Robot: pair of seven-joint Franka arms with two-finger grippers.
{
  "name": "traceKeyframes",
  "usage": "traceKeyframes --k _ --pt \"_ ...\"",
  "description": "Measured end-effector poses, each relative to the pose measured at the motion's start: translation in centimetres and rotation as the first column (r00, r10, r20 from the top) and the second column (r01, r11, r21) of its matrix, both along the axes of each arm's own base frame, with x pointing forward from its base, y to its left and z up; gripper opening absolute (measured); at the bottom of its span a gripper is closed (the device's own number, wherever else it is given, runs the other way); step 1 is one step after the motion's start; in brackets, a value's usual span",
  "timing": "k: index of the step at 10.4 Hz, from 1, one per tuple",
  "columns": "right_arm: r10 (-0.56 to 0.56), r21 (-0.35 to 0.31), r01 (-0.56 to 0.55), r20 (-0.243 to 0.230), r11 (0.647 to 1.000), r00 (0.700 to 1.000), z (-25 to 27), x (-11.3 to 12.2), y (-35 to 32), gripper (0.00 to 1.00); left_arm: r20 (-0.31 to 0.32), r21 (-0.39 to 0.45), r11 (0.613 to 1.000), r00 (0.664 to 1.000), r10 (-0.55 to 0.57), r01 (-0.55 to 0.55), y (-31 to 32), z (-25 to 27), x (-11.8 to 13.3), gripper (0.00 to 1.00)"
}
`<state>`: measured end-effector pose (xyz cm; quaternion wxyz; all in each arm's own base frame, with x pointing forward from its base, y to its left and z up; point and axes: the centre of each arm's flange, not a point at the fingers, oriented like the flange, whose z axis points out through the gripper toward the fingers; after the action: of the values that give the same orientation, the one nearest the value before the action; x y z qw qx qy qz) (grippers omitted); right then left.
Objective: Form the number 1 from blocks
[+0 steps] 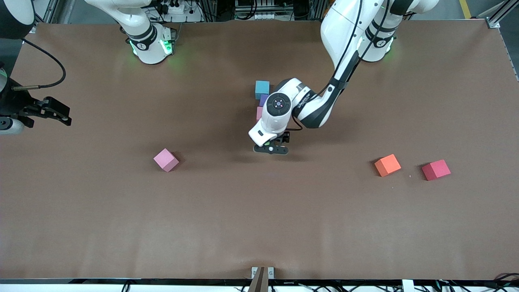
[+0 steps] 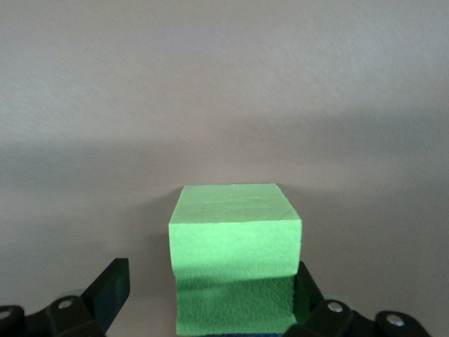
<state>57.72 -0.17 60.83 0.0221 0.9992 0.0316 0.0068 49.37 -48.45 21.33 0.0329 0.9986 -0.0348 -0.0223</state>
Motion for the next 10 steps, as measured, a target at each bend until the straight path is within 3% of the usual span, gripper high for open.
traceKeyframes --k 6,8,10 --pt "-0.003 0.002 0.003 -0.003 1.0 1.0 0.1 -0.2 -0.2 1.0 0.068 0.056 0.985 0.985 0.161 -0.165 9.2 17.7 8.4 1.0" --pt "-0.008 0.002 0.008 -0.006 1.0 1.0 0.1 -0.2 -0.5 1.0 0.103 0.063 0.963 0.961 0.256 -0.263 15.0 21.1 11.5 1.0" --pt "-0.011 0.002 0.011 -0.007 1.0 1.0 0.0 -0.2 -0.7 1.0 0.091 0.068 0.939 0.94 0.33 -0.336 21.5 23.9 13.5 1.0"
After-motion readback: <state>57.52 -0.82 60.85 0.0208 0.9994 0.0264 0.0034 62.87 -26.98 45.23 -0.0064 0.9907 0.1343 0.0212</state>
